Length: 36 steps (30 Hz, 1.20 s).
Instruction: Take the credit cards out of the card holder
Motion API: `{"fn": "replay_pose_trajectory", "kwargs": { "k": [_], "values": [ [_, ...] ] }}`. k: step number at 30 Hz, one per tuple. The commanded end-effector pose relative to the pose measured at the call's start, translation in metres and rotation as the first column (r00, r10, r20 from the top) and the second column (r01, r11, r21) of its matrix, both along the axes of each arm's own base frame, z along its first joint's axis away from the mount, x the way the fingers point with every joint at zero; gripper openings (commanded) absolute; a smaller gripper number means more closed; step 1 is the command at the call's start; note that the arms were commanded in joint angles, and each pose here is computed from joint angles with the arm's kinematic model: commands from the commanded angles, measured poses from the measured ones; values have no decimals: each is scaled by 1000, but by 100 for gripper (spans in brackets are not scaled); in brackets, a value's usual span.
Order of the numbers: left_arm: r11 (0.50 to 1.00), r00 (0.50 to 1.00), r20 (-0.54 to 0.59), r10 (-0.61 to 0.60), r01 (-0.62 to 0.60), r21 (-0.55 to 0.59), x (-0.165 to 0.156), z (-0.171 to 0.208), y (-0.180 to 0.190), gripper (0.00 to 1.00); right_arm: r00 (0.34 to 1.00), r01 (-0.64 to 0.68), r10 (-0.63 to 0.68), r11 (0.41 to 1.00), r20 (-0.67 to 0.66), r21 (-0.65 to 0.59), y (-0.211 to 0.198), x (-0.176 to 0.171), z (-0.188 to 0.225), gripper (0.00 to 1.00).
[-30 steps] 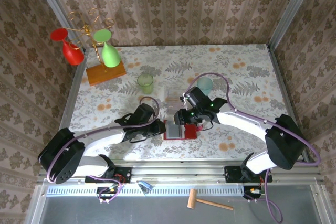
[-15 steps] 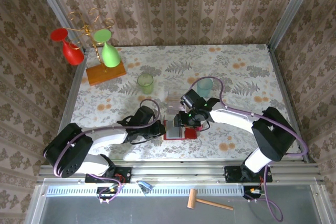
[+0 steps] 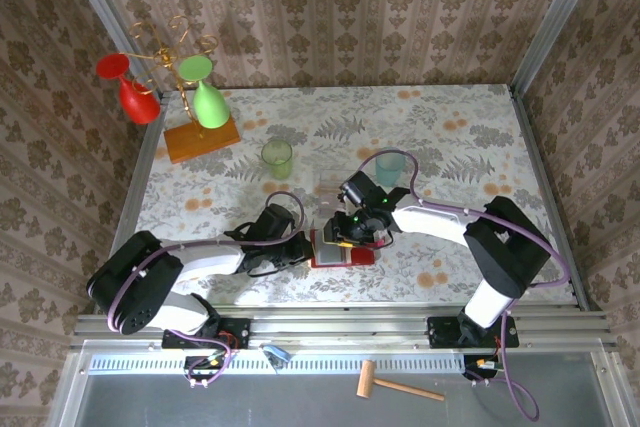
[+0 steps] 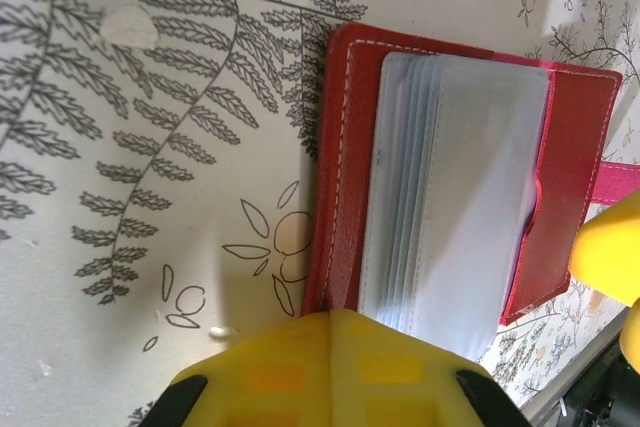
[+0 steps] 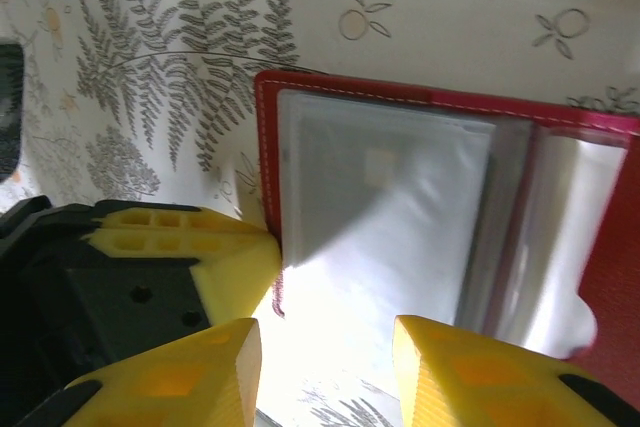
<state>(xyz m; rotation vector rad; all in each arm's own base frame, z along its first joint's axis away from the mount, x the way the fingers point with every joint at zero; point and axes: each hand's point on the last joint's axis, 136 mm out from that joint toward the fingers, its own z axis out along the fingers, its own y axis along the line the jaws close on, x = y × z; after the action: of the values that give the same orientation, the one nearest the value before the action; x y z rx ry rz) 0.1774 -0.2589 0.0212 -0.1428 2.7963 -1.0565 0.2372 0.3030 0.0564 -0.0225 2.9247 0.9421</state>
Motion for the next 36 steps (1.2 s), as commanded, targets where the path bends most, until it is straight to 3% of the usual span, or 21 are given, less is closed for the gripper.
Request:
{"fn": "replay_pose_trajectory", "kwargs": {
  "k": [1, 16, 36],
  "values": [
    [999, 999, -36, 17, -16, 43, -6, -13, 11, 7, 999, -2, 3, 999, -35, 45, 11, -2, -2, 39],
    [998, 999, -35, 31, -29, 60, -6, -13, 21, 7, 997, 27, -29, 999, -69, -21, -4, -8, -23, 41],
    [998, 1000, -13, 16, -15, 55, -1, 1, 16, 7, 997, 61, -61, 998, -55, 10, -12, -7, -22, 41]
  ]
}}
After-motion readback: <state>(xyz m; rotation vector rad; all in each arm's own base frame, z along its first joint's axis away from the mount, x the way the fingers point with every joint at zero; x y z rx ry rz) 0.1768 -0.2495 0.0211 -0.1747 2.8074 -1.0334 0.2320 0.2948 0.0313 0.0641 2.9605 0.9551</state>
